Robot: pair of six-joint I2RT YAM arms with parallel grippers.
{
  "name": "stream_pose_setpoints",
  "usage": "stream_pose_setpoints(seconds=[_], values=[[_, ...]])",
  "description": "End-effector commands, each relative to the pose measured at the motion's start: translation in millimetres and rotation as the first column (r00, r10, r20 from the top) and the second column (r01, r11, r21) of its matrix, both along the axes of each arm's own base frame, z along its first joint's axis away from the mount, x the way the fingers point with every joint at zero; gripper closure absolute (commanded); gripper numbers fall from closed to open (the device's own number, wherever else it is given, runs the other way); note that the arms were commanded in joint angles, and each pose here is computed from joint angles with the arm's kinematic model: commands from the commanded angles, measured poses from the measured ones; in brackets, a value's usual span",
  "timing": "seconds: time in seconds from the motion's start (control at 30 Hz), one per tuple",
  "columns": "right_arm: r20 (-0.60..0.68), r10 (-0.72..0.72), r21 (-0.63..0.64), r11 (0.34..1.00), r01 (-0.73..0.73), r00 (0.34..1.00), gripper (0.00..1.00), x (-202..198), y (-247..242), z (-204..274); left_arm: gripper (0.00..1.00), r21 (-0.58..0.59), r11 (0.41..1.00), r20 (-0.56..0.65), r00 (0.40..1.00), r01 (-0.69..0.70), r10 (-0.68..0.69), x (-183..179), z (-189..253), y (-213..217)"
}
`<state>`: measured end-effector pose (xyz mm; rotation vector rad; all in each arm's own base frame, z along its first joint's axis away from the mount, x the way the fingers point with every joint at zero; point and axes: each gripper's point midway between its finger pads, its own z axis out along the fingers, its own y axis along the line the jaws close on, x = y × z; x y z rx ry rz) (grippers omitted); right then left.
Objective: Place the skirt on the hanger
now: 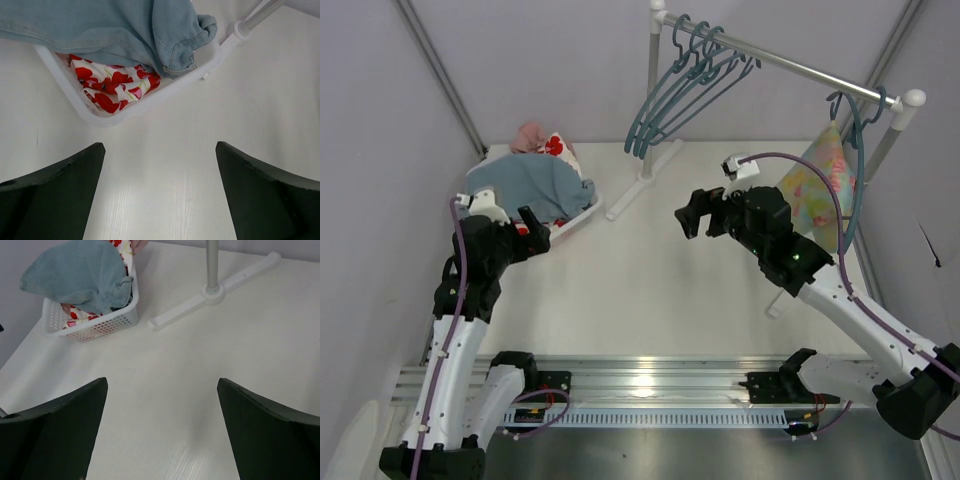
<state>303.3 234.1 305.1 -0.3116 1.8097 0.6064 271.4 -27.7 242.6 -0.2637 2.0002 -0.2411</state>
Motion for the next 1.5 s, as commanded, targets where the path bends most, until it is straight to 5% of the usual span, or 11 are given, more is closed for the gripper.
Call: stream_pose_setpoints(seconds=[0.0, 0.3, 0.47, 0.83, 1.13, 1.3, 1.47], values=[[0.009, -0.077, 0.035, 0.996, 0.077, 0.997, 0.01, -8, -19, 4, 0.00, -0.037, 0.999, 0.031, 1.000, 0.003, -0.002, 5, 1, -4], [-0.043, -0.127, -0.029, 0.992, 0.126, 0.991, 0.01, -13, -34, -34, 0.01, -0.126, 0.992, 0.127, 0.992, -0.004, 0.020, 32, 32, -11], [-0.079, -0.182, 0.047, 0.981, 0.186, 0.980, 0.01, -16, -40, -41, 0.00, -0.152, 0.980, 0.103, 0.984, -0.129, 0.146, 84, 53, 2], [-0.059, -0.198, 0.031, 0.979, 0.200, 0.978, 0.01, -21, -50, -46, 0.03, -0.113, 0.959, -0.070, 0.965, -0.261, 0.254, 222, -19, -14], [-0.071, -0.224, 0.002, 0.974, 0.225, 0.972, 0.01, -25, -63, -47, 0.13, -0.140, 0.950, -0.008, 0.960, -0.278, 0.280, 269, -40, -23], [-0.085, -0.251, -0.013, 0.968, 0.251, 0.964, 0.01, -23, -72, -46, 0.31, -0.111, 0.946, -0.056, 0.953, -0.303, 0.298, 275, -67, -21], [-0.080, -0.283, -0.014, 0.959, 0.283, 0.956, 0.01, -20, -78, -44, 0.88, -0.117, 0.948, -0.023, 0.956, -0.295, 0.294, 275, -66, -20]])
